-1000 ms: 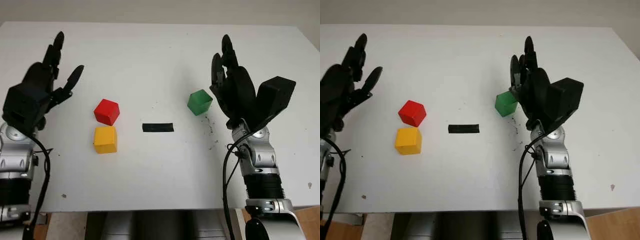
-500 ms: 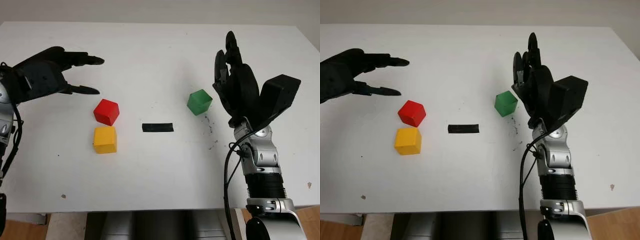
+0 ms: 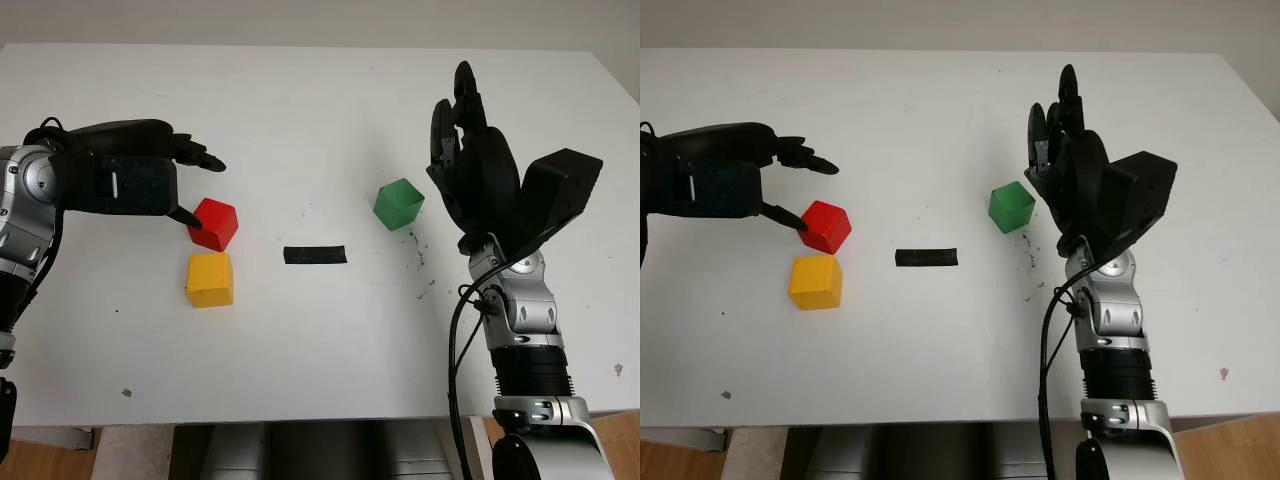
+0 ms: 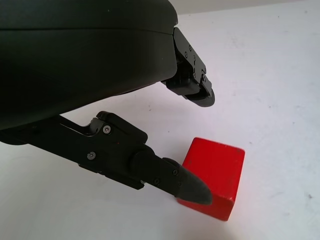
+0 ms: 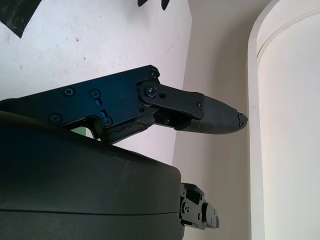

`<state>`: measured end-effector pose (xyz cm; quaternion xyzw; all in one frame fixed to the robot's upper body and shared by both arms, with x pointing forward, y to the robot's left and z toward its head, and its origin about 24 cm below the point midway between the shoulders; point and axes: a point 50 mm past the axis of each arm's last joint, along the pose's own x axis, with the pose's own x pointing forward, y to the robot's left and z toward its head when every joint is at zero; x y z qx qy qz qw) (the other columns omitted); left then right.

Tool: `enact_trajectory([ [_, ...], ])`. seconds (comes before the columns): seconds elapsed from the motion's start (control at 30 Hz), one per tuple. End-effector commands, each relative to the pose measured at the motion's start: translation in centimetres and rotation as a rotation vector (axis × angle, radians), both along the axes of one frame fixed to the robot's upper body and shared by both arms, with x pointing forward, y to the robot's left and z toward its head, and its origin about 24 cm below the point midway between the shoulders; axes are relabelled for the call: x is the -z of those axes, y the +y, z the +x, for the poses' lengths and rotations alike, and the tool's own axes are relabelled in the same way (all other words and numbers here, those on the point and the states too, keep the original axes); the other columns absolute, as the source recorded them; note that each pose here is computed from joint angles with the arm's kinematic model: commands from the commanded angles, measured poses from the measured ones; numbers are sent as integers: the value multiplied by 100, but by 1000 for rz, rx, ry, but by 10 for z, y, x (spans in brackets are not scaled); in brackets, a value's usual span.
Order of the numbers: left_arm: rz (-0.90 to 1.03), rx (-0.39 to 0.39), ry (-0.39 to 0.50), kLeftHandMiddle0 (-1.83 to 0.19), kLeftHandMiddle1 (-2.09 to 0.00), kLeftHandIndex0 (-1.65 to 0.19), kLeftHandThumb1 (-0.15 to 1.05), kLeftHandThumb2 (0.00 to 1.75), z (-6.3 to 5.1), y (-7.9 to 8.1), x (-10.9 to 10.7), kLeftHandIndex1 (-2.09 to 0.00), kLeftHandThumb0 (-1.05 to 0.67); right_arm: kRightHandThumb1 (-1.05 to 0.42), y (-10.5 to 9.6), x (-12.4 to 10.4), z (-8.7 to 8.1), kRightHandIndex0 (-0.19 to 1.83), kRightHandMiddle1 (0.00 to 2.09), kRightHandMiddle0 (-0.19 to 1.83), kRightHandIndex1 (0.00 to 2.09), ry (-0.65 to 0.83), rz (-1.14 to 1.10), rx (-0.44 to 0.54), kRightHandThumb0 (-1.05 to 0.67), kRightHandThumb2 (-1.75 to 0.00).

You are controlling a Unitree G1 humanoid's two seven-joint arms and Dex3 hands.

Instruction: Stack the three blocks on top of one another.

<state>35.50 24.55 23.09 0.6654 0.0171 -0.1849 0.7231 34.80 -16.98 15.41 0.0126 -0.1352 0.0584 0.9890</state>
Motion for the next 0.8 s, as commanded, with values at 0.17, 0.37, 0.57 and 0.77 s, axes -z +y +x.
enact_trajectory([
  [0.17,50,3,-2,3,-4,-41,86,5,-3,-2,-10,-11,-56,-105,-1,-4,0,-19,0,-19,0,-17,-14,-6,-70,-65],
  [0.37,37,36,-28,5,-4,-38,86,6,-5,-1,-8,-8,-57,-105,-1,-3,-1,-19,0,-19,0,-13,-10,-1,-70,-63],
  [0.57,62,72,-87,5,-5,-37,87,6,-10,-2,-3,-8,-52,-105,-1,-4,-1,-19,0,-19,0,-13,-17,-10,-69,-64],
  [0.77,70,90,-96,6,-5,-37,87,6,-10,-2,-1,-7,-51,-105,0,-5,-1,-19,0,-19,0,-18,-19,-15,-68,-66],
])
